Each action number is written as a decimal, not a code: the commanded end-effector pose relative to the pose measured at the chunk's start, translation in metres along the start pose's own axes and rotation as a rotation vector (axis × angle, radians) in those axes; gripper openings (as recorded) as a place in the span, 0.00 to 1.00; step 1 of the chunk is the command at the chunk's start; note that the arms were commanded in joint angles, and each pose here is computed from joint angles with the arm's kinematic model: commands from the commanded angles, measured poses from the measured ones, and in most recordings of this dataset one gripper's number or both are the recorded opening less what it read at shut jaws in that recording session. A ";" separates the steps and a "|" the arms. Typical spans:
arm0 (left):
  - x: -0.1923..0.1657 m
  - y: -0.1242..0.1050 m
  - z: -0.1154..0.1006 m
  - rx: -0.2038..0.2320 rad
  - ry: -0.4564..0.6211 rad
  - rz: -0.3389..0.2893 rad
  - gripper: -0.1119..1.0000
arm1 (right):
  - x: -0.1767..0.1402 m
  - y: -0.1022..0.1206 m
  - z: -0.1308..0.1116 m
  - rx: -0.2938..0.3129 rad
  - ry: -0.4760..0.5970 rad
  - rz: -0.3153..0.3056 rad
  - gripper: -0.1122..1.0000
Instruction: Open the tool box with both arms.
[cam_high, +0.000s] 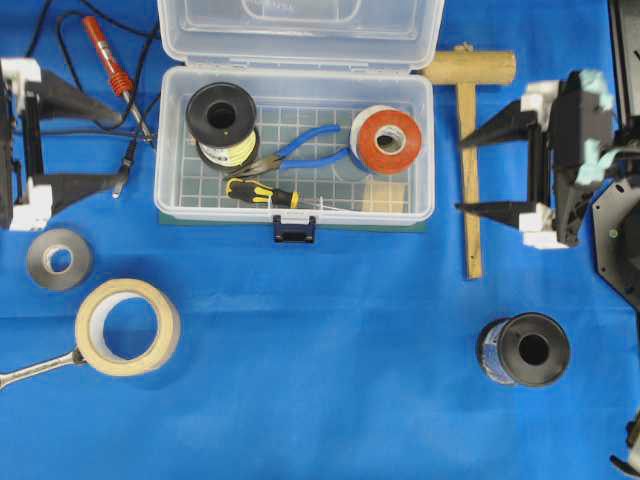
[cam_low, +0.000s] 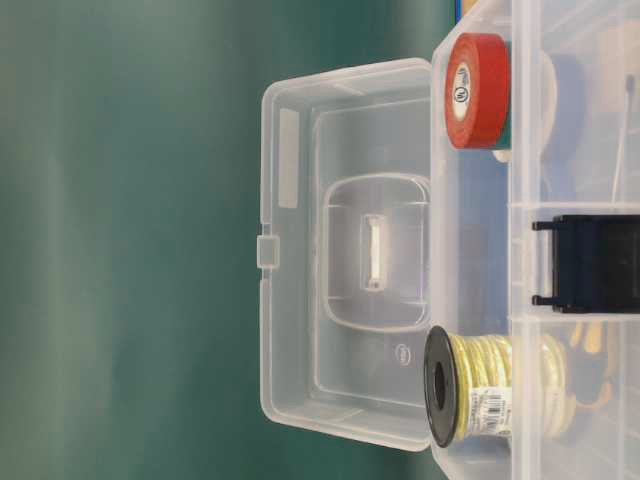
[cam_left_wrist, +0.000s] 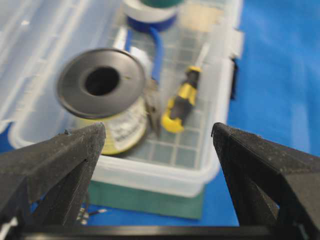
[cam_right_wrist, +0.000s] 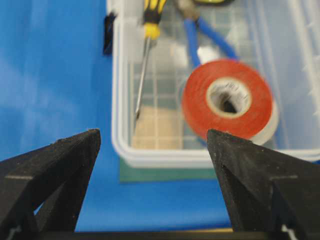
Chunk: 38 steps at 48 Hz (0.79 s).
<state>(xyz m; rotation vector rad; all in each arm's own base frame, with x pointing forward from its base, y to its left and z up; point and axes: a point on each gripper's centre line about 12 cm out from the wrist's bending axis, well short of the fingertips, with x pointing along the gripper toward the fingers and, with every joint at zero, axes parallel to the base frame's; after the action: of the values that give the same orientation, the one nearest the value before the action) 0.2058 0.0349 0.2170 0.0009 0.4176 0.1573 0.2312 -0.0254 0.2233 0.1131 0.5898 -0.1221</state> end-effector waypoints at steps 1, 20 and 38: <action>-0.001 -0.001 0.003 0.020 -0.009 -0.004 0.91 | -0.001 0.001 0.004 -0.003 -0.006 0.005 0.86; -0.029 -0.003 -0.011 0.037 -0.045 -0.010 0.91 | -0.034 0.001 -0.014 0.002 -0.094 0.014 0.86; -0.039 -0.007 -0.031 0.040 -0.069 -0.029 0.90 | -0.035 -0.003 -0.053 0.090 -0.094 0.016 0.86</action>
<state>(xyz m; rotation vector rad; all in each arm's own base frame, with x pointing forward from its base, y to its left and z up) 0.1569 0.0215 0.1995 0.0389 0.3716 0.1211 0.1712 -0.0178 0.1964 0.1885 0.5193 -0.1376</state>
